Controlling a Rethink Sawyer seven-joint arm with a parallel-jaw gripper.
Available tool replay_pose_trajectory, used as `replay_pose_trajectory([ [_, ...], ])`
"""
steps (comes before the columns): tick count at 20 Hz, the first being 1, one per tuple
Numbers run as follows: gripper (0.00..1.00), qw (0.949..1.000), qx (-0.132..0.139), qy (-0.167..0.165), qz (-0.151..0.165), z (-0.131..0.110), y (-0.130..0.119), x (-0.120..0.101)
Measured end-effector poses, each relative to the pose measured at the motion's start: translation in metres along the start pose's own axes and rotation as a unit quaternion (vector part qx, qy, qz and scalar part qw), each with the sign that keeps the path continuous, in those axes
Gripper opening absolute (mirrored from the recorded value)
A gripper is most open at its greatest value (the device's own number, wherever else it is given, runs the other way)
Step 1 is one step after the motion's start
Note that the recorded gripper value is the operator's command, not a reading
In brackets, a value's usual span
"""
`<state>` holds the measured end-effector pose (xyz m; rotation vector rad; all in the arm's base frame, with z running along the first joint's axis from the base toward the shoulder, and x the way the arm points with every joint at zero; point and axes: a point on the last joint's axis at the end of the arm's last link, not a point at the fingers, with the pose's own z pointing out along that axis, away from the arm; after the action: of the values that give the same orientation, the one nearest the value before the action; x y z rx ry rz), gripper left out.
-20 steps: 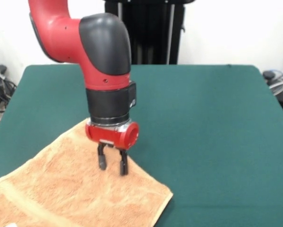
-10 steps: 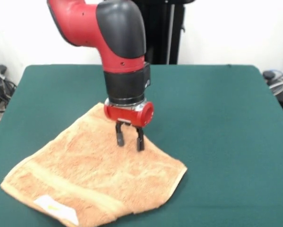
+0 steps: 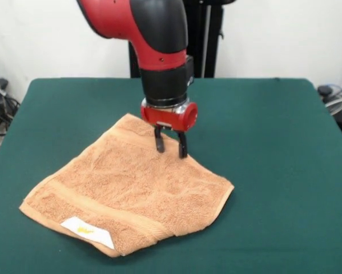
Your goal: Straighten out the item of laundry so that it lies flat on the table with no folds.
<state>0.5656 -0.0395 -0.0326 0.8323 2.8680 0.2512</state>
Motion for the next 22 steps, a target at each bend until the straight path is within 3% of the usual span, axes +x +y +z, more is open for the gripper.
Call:
replay_pose_trajectory([
  [12, 1.0, 0.9979, 0.009, 0.028, 0.058, -0.03, 0.008, 0.041],
  [22, 1.0, 0.9981, 0.013, 0.032, 0.051, -0.036, 0.032, 0.047],
])
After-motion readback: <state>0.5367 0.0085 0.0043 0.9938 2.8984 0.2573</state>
